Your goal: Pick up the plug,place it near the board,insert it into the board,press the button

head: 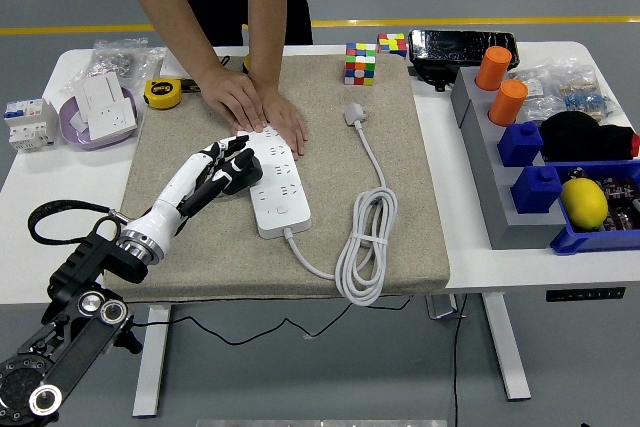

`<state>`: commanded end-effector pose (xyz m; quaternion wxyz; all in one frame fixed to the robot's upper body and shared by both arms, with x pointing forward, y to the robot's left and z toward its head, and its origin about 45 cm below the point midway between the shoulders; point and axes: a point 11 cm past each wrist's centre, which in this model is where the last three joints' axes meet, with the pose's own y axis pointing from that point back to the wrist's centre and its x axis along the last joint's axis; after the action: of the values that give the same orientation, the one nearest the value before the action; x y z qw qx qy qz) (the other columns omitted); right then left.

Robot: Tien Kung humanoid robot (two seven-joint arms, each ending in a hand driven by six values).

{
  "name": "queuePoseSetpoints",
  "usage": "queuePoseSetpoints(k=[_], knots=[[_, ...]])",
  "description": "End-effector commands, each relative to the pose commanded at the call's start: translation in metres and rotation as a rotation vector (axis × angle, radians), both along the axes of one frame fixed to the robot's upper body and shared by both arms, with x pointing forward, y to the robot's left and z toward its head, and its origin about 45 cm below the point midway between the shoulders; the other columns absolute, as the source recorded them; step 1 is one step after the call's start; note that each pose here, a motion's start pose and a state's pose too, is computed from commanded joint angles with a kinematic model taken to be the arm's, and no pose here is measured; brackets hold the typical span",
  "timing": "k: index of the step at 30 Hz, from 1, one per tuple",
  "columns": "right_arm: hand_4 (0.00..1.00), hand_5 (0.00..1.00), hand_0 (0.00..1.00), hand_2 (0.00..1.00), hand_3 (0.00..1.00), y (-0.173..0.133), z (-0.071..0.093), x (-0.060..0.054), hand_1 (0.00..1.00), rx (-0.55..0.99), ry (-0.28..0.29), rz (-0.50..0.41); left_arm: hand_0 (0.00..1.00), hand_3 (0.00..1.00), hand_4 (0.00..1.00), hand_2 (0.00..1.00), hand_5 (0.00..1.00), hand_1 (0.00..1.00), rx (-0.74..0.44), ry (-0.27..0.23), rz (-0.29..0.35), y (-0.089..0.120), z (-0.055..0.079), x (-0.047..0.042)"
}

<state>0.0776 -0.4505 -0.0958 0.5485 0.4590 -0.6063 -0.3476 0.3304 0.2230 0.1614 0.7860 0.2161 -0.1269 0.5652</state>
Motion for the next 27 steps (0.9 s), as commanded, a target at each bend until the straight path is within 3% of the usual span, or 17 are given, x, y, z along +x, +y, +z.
queuePoseSetpoints(k=[6, 27], knots=[[0.998, 0.902, 0.856, 0.752, 0.785, 0.000, 0.000, -0.002, 0.765, -0.001, 0.006, 0.001, 0.998, 0.953, 0.998, 0.982, 0.998, 0.998, 0.083, 0.011, -0.001, 0.003, -0.010, 0.0000], [0.998, 0.902, 0.854, 0.751, 0.784, -0.001, 0.000, -0.001, 0.764, -0.003, 0.004, 0.002, 0.998, 0.938, 0.998, 0.968, 0.998, 0.998, 0.261, -0.016, -0.043, -0.002, -0.016, 0.0091]])
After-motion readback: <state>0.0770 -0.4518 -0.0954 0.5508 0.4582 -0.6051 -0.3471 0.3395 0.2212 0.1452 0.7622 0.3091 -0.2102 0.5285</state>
